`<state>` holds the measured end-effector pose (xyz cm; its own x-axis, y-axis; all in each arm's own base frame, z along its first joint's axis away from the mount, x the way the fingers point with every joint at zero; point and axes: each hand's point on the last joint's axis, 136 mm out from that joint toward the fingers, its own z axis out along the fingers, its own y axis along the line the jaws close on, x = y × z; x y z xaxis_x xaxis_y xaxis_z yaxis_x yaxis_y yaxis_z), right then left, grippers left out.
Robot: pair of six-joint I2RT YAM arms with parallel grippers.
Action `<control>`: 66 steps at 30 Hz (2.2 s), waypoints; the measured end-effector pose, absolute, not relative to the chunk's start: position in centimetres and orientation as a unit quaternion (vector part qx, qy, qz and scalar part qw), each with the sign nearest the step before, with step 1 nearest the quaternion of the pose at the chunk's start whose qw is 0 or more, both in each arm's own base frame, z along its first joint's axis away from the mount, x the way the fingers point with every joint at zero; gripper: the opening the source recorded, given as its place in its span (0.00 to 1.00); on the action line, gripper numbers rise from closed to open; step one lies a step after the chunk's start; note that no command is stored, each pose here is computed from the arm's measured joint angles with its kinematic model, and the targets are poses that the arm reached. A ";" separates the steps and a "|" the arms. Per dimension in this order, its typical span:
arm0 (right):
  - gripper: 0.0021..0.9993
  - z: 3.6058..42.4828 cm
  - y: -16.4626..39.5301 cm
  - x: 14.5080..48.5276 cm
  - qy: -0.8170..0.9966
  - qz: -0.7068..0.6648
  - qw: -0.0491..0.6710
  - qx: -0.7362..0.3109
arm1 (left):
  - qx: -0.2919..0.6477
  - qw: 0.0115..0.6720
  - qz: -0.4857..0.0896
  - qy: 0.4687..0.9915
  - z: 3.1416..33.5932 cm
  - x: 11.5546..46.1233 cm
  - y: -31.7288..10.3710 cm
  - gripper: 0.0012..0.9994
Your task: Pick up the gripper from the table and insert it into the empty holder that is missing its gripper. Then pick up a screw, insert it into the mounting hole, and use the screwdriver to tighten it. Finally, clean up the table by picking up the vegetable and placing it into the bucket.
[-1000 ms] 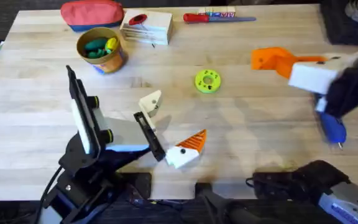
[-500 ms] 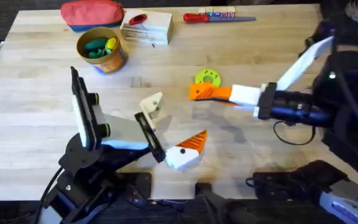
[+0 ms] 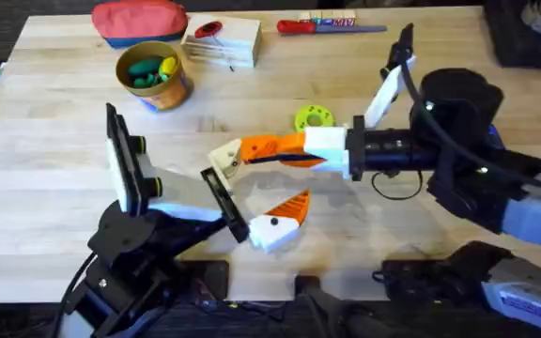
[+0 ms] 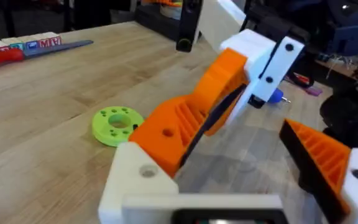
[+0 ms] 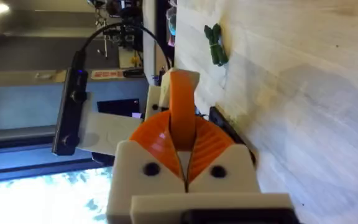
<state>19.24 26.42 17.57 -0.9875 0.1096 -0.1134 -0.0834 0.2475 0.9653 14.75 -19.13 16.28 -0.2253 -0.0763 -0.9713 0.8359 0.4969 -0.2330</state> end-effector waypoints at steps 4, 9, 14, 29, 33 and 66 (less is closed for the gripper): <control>0.00 16.6 26.8 19.1 0.788 0.613 0.040 0.025 | 0.276 0.555 -0.409 0.670 16.2 15.0 -19.0 0.99; 0.00 16.5 26.9 18.8 0.787 0.616 0.024 0.028 | 0.274 0.554 -0.409 0.671 16.2 15.1 -18.9 0.99; 0.00 16.6 26.9 18.7 0.786 0.618 0.021 0.027 | 0.275 0.554 -0.410 0.671 16.2 15.0 -19.0 0.99; 0.00 17.7 26.9 17.0 0.768 0.640 -0.022 -0.008 | 0.296 0.544 -0.424 0.661 16.3 14.2 -19.4 0.99; 0.00 17.8 26.3 17.1 0.763 0.646 -0.035 -0.009 | 0.305 0.540 -0.430 0.656 16.3 13.8 -19.7 0.99; 0.00 16.1 28.3 18.4 0.775 0.631 -0.043 -0.010 | 0.317 0.524 -0.449 0.651 16.3 13.0 -20.0 0.99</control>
